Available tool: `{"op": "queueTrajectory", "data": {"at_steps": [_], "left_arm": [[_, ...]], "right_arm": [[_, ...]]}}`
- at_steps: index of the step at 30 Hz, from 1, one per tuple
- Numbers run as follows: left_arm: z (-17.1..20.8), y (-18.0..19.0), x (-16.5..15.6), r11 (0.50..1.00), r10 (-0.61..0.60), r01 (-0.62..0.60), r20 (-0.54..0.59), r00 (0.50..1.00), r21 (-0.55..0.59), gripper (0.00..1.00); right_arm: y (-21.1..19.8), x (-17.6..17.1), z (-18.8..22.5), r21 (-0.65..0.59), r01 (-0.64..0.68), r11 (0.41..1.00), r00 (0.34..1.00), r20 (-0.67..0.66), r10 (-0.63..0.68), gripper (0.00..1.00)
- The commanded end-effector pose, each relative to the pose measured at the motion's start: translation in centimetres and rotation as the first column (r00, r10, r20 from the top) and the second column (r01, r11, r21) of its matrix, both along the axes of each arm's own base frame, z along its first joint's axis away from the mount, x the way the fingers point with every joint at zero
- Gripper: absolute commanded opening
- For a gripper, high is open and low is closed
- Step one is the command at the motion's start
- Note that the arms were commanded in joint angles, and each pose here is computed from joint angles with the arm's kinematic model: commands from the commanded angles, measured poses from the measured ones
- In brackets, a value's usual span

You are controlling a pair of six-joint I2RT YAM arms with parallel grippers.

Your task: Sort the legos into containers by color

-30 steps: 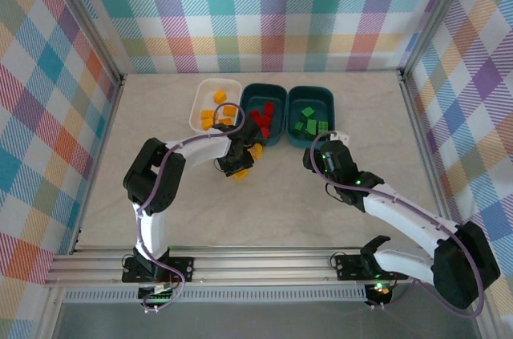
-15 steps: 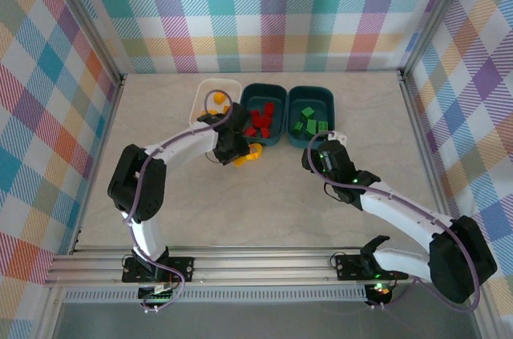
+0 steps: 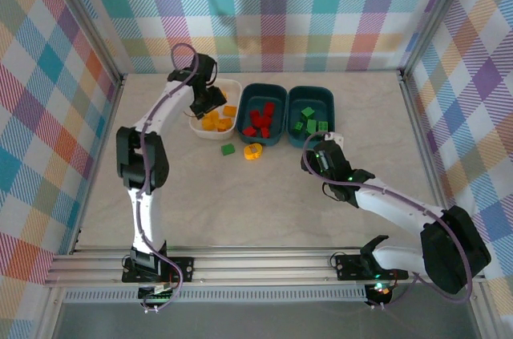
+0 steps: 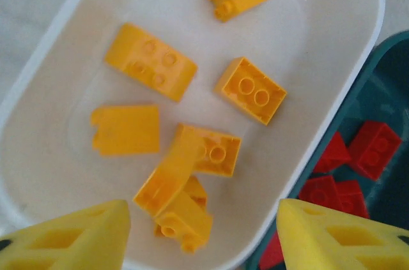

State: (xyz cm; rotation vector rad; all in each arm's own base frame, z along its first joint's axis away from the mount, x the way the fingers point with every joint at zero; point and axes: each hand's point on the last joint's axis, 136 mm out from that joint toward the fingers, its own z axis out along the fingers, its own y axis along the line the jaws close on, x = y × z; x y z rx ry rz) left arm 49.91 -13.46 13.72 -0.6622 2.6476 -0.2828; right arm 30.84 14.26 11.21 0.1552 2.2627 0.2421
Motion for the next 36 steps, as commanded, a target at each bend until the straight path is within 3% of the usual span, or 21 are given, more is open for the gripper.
{"op": "queueTrajectory", "data": {"at_steps": [1, 6, 10, 14, 18, 23, 28, 36], "left_arm": [[-0.4, 0.9, -0.5, 0.996, -0.065, 0.069, -0.065, 0.996, 0.062, 0.77], [2.4, -0.5, -2.0, 0.995, -0.101, 0.101, 0.050, 0.994, 0.001, 0.87], [2.3, -2.8, -6.8, 0.983, -0.184, 0.181, 0.088, 0.979, 0.043, 0.96], [-0.3, -4.0, -11.0, 0.954, -0.258, 0.249, 0.035, 0.965, 0.166, 0.91], [-4.1, -3.7, -12.6, 0.922, -0.297, 0.295, -0.029, 0.954, 0.250, 0.83], [-7.7, -3.9, -12.1, 0.901, -0.338, 0.334, -0.033, 0.941, 0.278, 0.74], [-8.4, -4.5, -10.6, 0.895, -0.348, 0.336, -0.011, 0.937, 0.294, 0.74], [-10.4, -3.8, -8.6, 0.905, -0.273, 0.274, -0.052, 0.961, 0.325, 0.68]], "right_arm": [[-0.2, 0.4, 1.7, -0.001, 0.005, 1.000, 0.998, 0.058, -0.005, 0.71], [-0.2, 0.4, 1.6, 0.000, 0.006, 1.000, 0.998, 0.057, -0.006, 0.72], [0.1, 0.5, 1.3, 0.010, 0.002, 1.000, 0.999, 0.044, -0.002, 0.72], [0.5, 0.5, 0.9, 0.020, -0.005, 1.000, 1.000, 0.031, 0.005, 0.72], [0.9, 0.7, 0.4, 0.027, -0.013, 1.000, 1.000, 0.011, 0.012, 0.72], [1.0, 0.7, 0.0, 0.025, -0.014, 1.000, 1.000, 0.000, 0.014, 0.71], [0.9, 0.9, -0.2, 0.011, -0.011, 1.000, 1.000, -0.003, 0.011, 0.71], [1.1, 1.0, -0.1, 0.012, -0.016, 1.000, 1.000, -0.003, 0.016, 0.71]]}}
